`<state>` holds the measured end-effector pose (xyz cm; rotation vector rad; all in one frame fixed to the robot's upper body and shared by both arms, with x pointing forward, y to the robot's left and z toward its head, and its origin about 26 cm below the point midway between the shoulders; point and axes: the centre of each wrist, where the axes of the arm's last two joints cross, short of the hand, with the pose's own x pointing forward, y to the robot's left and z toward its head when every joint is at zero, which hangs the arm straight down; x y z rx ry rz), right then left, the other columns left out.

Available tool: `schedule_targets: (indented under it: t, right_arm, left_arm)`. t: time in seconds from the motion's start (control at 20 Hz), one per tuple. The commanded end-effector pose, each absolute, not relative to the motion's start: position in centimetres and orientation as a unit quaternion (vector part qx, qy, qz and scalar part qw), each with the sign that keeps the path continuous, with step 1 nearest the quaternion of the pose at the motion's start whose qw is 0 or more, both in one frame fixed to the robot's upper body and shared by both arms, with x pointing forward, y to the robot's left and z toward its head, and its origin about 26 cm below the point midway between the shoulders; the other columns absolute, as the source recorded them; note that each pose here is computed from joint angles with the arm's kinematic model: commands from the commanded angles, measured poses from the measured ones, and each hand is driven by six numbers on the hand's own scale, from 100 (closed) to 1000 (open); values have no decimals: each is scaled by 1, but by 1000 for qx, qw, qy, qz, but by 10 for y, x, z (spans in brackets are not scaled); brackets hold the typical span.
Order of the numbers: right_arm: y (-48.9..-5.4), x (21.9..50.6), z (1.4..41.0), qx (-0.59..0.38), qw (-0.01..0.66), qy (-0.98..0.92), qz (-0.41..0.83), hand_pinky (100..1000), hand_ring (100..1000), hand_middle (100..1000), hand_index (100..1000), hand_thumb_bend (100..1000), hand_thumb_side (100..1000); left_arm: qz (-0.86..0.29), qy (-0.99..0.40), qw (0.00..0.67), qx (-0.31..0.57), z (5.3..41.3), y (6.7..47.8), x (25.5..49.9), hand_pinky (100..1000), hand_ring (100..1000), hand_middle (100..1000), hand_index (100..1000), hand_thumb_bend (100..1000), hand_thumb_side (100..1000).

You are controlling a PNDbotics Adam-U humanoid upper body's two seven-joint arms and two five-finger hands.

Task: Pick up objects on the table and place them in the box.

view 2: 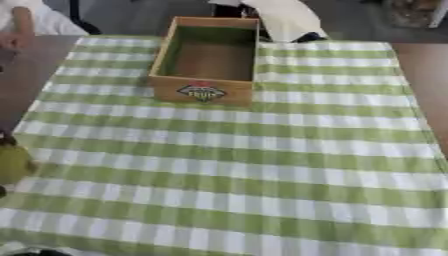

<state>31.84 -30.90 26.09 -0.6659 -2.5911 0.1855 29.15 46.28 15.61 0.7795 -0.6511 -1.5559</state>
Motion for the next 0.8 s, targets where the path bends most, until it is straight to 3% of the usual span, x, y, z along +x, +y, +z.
schedule_targets:
  t: [0.05,0.15,0.25,0.45,0.6,0.7,0.8]
  right_arm:
    - [-310,315,268,-243,215,-944,66,931,803,669,836,100,618]
    - [-310,315,268,-243,215,-944,66,931,803,668,836,100,618]
    - [-310,315,268,-243,216,-944,66,931,803,668,836,100,619]
    - [-310,315,267,-241,217,-944,66,932,802,667,836,100,619]
    - [-310,314,267,-240,218,-944,65,932,802,666,836,100,619]
    - [-311,314,266,-240,218,-944,64,933,802,665,837,100,619]
    - [-311,315,266,-240,219,-944,63,933,802,663,837,100,620]
  left_arm:
    - [-672,-265,591,358,164,467,292,829,812,660,860,654,410]
    - [-666,-272,590,365,163,466,292,776,768,617,820,562,397]
    - [-657,-286,588,374,164,465,292,716,727,591,785,446,294]
    - [-650,-301,560,417,164,460,292,595,628,517,687,432,100]
    - [-649,-295,511,481,160,455,291,499,571,468,621,407,100]
    - [-645,-304,489,503,155,452,290,442,525,431,581,324,100]
    - [-635,-326,481,509,155,450,290,410,501,408,554,340,100]
